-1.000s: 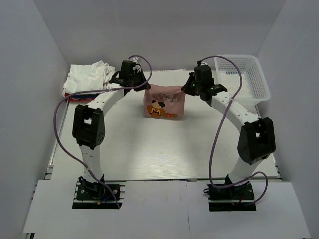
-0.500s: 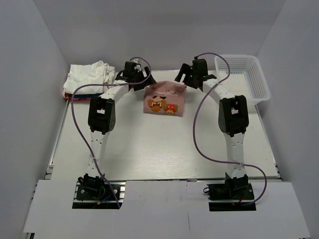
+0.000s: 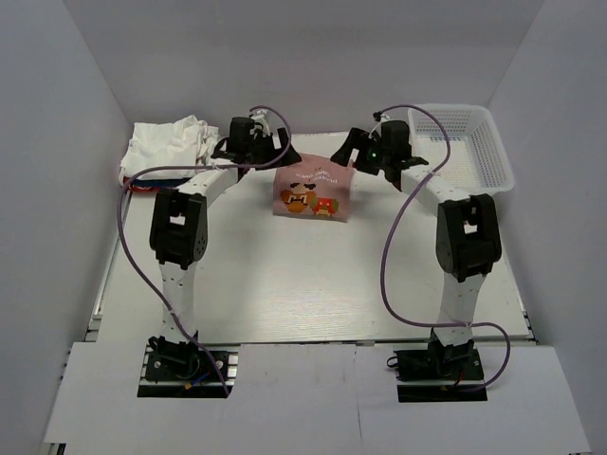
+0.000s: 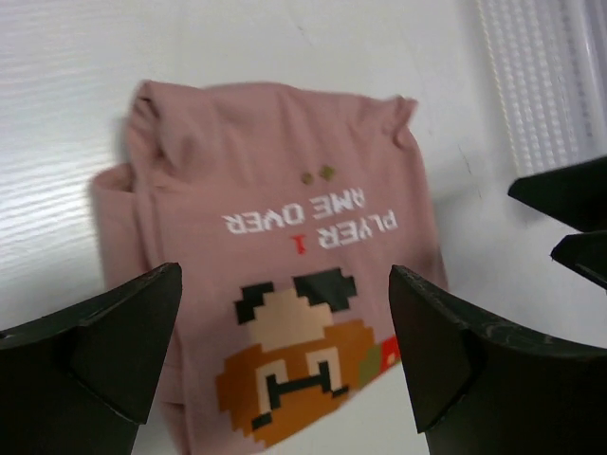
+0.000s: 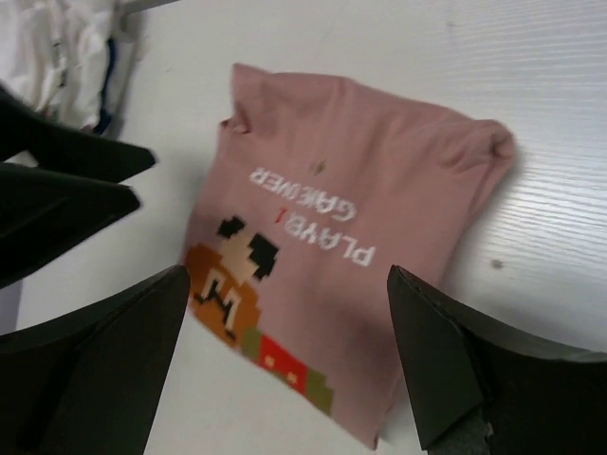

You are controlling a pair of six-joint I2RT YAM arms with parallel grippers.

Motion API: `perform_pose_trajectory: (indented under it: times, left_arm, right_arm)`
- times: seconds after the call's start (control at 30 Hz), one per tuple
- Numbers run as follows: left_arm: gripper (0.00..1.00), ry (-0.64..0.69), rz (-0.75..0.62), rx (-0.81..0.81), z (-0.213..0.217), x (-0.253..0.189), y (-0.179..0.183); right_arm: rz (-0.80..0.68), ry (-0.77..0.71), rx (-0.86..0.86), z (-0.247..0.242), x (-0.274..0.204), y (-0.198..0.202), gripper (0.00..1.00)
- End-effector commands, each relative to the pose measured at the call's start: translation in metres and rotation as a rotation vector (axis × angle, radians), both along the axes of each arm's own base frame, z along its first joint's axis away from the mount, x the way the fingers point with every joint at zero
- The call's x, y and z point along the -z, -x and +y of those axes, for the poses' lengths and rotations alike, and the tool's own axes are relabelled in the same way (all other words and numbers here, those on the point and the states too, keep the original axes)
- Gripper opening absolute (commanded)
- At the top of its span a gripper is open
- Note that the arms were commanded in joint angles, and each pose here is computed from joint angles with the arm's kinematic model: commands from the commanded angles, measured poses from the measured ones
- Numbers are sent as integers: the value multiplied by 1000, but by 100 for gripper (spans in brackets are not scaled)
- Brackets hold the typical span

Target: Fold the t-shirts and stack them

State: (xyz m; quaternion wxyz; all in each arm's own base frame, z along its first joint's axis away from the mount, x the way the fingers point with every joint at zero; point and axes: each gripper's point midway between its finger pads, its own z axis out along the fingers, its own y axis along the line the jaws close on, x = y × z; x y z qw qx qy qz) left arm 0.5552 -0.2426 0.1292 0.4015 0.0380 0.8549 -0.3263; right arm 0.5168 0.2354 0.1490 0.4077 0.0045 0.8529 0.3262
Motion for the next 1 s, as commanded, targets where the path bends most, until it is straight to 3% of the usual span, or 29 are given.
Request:
perform_pose_trajectory:
  times: [0.0,0.23,0.37,0.57,0.73,0.87,0.97]
  left_arm:
    - [100,43,-44,160,-29,-22,32]
    - [100,76,108,180,-44,29,74]
    - [100,57,249,164,-31,68,114]
    - [100,16,321,159,-20,93,181]
    - [100,-52,338,196,-16,90,240]
    - [100,-110,239,107,-2,52,239]
    - [100,-158,134,-1,11,23,212]
  right_arm:
    - [-89,-109,-181,35,-29,27,90]
    - [60,-144,-243,64,38,72,90]
    - [179,-158,-210,65,82,96,90]
    - [298,-101,-212,58,130,171,90]
    - [285,-5,-224,44,121,229,90]
    - [157,15,-226,39,78,238,90]
    - [111,85,-198,31,52,225,90]
